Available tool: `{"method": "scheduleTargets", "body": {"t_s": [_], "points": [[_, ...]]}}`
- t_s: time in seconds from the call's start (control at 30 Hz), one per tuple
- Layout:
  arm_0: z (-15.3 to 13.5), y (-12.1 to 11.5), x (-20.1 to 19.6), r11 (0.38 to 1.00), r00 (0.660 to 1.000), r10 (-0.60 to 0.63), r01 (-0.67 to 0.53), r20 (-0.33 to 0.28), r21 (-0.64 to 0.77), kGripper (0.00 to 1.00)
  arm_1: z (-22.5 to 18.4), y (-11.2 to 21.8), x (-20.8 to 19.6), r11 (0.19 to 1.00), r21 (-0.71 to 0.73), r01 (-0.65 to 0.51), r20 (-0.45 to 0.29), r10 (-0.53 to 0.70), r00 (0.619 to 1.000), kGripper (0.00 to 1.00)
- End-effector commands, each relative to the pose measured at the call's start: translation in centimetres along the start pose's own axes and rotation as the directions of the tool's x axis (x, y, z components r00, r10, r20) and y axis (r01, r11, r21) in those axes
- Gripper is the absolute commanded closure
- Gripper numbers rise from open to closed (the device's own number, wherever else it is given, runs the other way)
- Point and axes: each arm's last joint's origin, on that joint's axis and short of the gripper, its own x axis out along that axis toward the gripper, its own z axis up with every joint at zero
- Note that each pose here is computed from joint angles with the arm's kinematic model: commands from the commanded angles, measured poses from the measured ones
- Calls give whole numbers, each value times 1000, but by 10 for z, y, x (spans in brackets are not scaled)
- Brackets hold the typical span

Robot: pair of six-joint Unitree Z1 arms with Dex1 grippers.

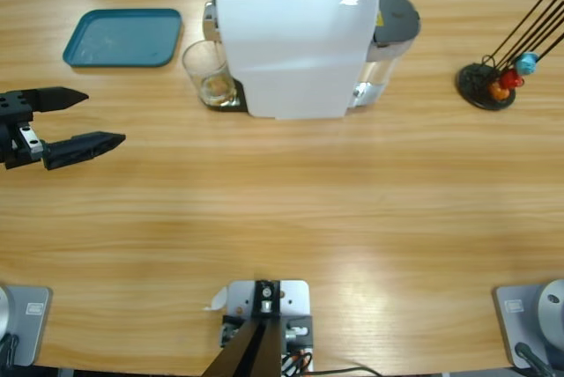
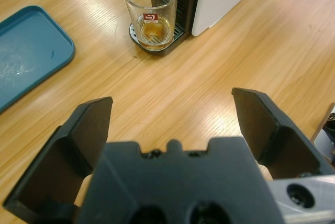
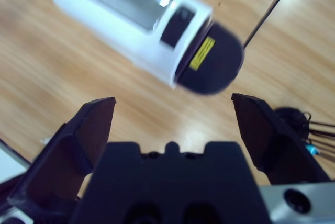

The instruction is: Pour coffee

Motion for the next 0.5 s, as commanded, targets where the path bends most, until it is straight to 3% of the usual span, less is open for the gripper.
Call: {"method": "scheduleTargets", "body": {"t_s": [0.03, 0.27, 0.43, 0.5], "points": [[-10, -2, 3, 1000, 999, -21, 20, -30, -24, 0, -87, -3, -38, 999, -17, -33, 25, 33, 999, 0], [-12, -3, 2, 999, 999, -28, 27, -26, -22, 0, -160, -10, -48, 998, -46, -50, 18, 50, 999, 0], [-11, -4, 2, 998, 999, -42, 42, -17, -39, 0, -179, -12, -21, 992, -118, -46, 3, 47, 999, 0], [-12, -4, 0, 998, 999, -46, 46, -11, -39, 0, -186, -13, -19, 991, -126, -47, 42, 53, 998, 0]]}}
